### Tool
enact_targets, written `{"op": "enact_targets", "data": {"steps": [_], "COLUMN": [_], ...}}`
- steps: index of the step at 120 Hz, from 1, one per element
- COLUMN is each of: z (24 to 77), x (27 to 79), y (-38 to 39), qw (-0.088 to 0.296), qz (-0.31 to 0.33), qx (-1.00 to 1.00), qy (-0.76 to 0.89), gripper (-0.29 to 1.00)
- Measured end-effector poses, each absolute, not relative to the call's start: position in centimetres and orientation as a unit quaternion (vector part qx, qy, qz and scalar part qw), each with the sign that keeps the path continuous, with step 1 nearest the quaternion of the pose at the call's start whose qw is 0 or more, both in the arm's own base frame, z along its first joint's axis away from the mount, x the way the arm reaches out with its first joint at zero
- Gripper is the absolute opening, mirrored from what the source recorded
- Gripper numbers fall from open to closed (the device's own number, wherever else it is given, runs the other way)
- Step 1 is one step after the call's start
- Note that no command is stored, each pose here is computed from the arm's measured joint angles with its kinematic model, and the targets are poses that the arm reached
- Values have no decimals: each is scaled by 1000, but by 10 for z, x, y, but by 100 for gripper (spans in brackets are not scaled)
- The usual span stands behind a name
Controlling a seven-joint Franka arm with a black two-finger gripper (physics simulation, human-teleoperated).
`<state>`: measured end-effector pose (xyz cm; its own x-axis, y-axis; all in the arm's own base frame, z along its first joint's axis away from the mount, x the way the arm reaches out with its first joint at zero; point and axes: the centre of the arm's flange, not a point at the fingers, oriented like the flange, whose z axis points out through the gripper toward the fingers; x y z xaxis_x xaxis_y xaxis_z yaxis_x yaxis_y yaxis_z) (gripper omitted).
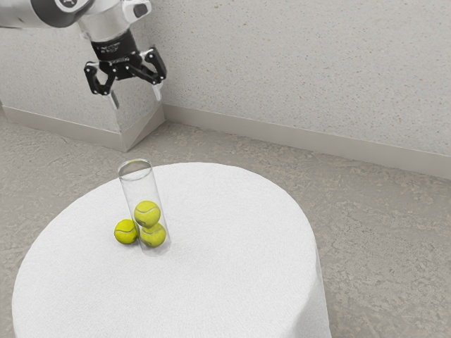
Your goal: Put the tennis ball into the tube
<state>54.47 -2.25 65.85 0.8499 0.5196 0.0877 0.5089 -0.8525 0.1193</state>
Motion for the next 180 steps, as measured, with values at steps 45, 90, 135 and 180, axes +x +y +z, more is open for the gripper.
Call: {"op": "enact_targets", "data": {"steps": [45, 90, 135, 180], "z": [678, 612, 494, 377], "x": [505, 457, 483, 482], "y": [-7, 55, 112, 136], "qw": [16, 9, 37, 87], "qz": [55, 0, -21, -28], "qx": [989, 896, 745, 639], "qy": [138, 445, 665, 764], "gripper": [70, 70, 70, 70]}}
